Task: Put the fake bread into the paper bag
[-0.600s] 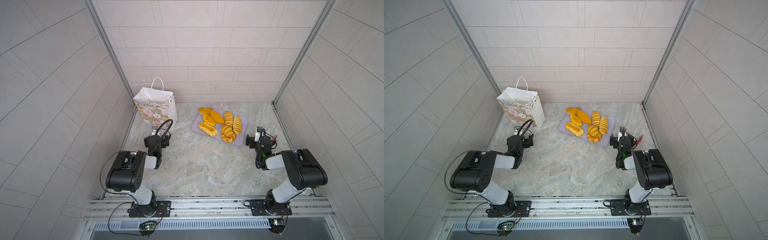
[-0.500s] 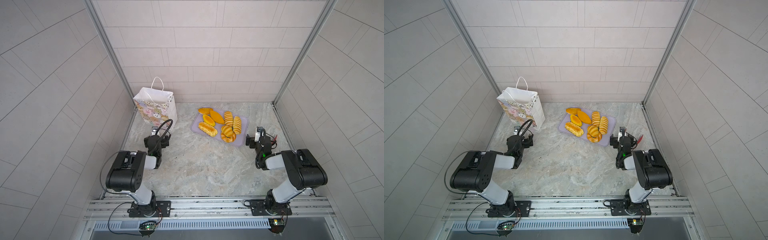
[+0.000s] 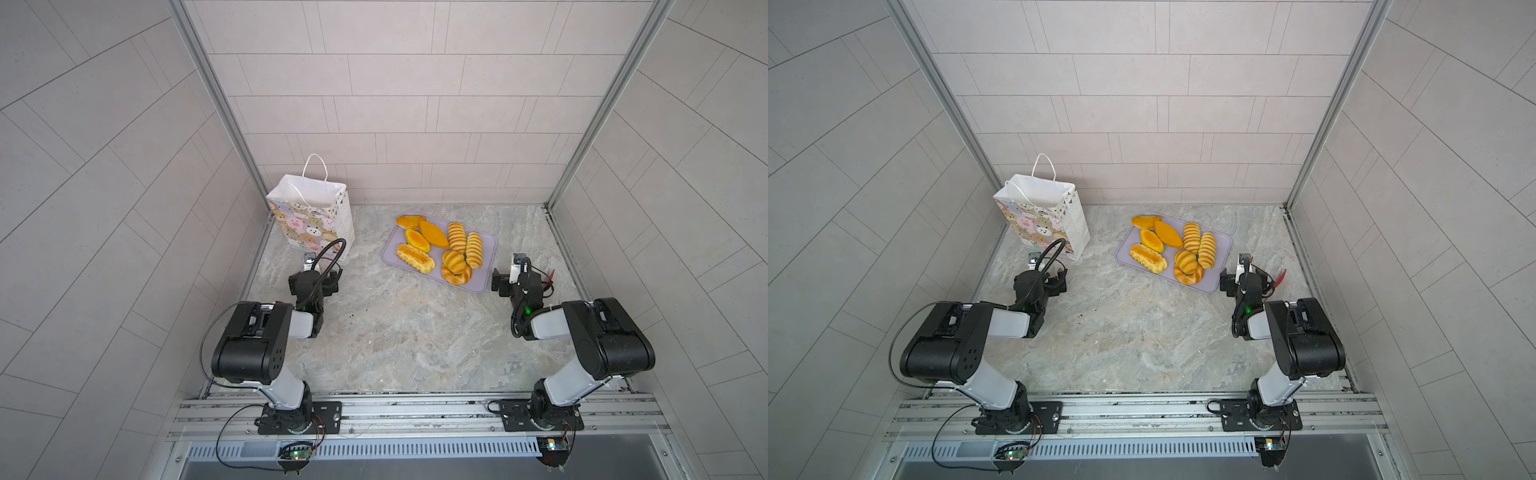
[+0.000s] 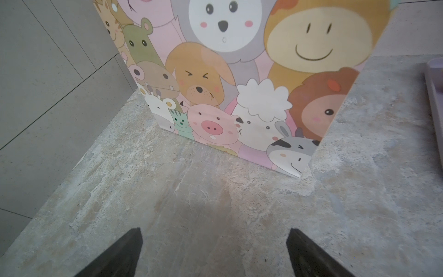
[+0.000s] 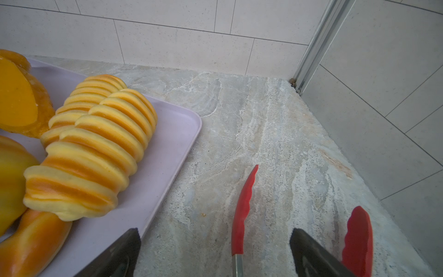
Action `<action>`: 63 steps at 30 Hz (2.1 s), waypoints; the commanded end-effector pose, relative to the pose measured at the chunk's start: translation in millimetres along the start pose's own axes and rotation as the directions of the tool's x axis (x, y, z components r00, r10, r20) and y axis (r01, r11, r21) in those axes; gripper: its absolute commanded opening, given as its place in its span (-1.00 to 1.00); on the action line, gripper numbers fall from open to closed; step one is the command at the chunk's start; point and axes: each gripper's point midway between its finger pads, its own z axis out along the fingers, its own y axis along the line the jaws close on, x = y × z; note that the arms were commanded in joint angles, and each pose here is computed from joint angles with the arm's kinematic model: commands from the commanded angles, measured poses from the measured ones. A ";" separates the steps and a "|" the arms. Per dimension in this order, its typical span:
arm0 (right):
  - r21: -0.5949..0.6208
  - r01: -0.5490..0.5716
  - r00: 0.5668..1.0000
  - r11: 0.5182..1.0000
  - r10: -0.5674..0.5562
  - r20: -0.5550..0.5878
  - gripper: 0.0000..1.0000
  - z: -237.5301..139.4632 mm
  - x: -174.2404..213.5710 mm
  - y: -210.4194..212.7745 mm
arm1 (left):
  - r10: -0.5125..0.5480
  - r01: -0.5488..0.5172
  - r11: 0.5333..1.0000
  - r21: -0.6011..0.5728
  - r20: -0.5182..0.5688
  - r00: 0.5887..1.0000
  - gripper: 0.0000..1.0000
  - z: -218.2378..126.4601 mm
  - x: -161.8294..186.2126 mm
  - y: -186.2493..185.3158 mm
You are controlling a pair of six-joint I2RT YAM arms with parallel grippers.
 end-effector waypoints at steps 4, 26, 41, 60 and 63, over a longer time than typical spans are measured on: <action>-0.007 0.009 1.000 1.000 -0.009 0.016 0.99 -1.6 -6.7 0.8 | -0.017 0.017 1.000 0.002 0.037 0.999 1.00 -1.3 -12.1 1.1; -0.008 0.009 1.000 1.000 -0.009 0.016 0.98 -1.6 -6.7 1.3 | -0.018 0.017 1.000 0.003 0.037 0.999 1.00 -1.2 -12.0 1.0; 0.072 -0.047 0.997 0.996 0.042 0.067 0.99 -33.8 -53.7 -22.0 | -0.098 0.101 0.989 -0.107 0.031 0.995 1.00 -33.0 -50.7 28.2; 0.068 -0.387 0.874 0.920 0.389 -0.290 0.99 -133.3 -103.3 -31.1 | -0.666 0.658 0.745 -0.105 -0.063 0.744 1.00 -166.2 -110.0 64.8; -0.044 -0.495 0.844 0.868 0.468 -0.262 0.99 -146.0 -114.4 -20.9 | -0.641 0.642 0.765 -0.051 -0.158 0.751 0.99 -183.7 -111.7 50.8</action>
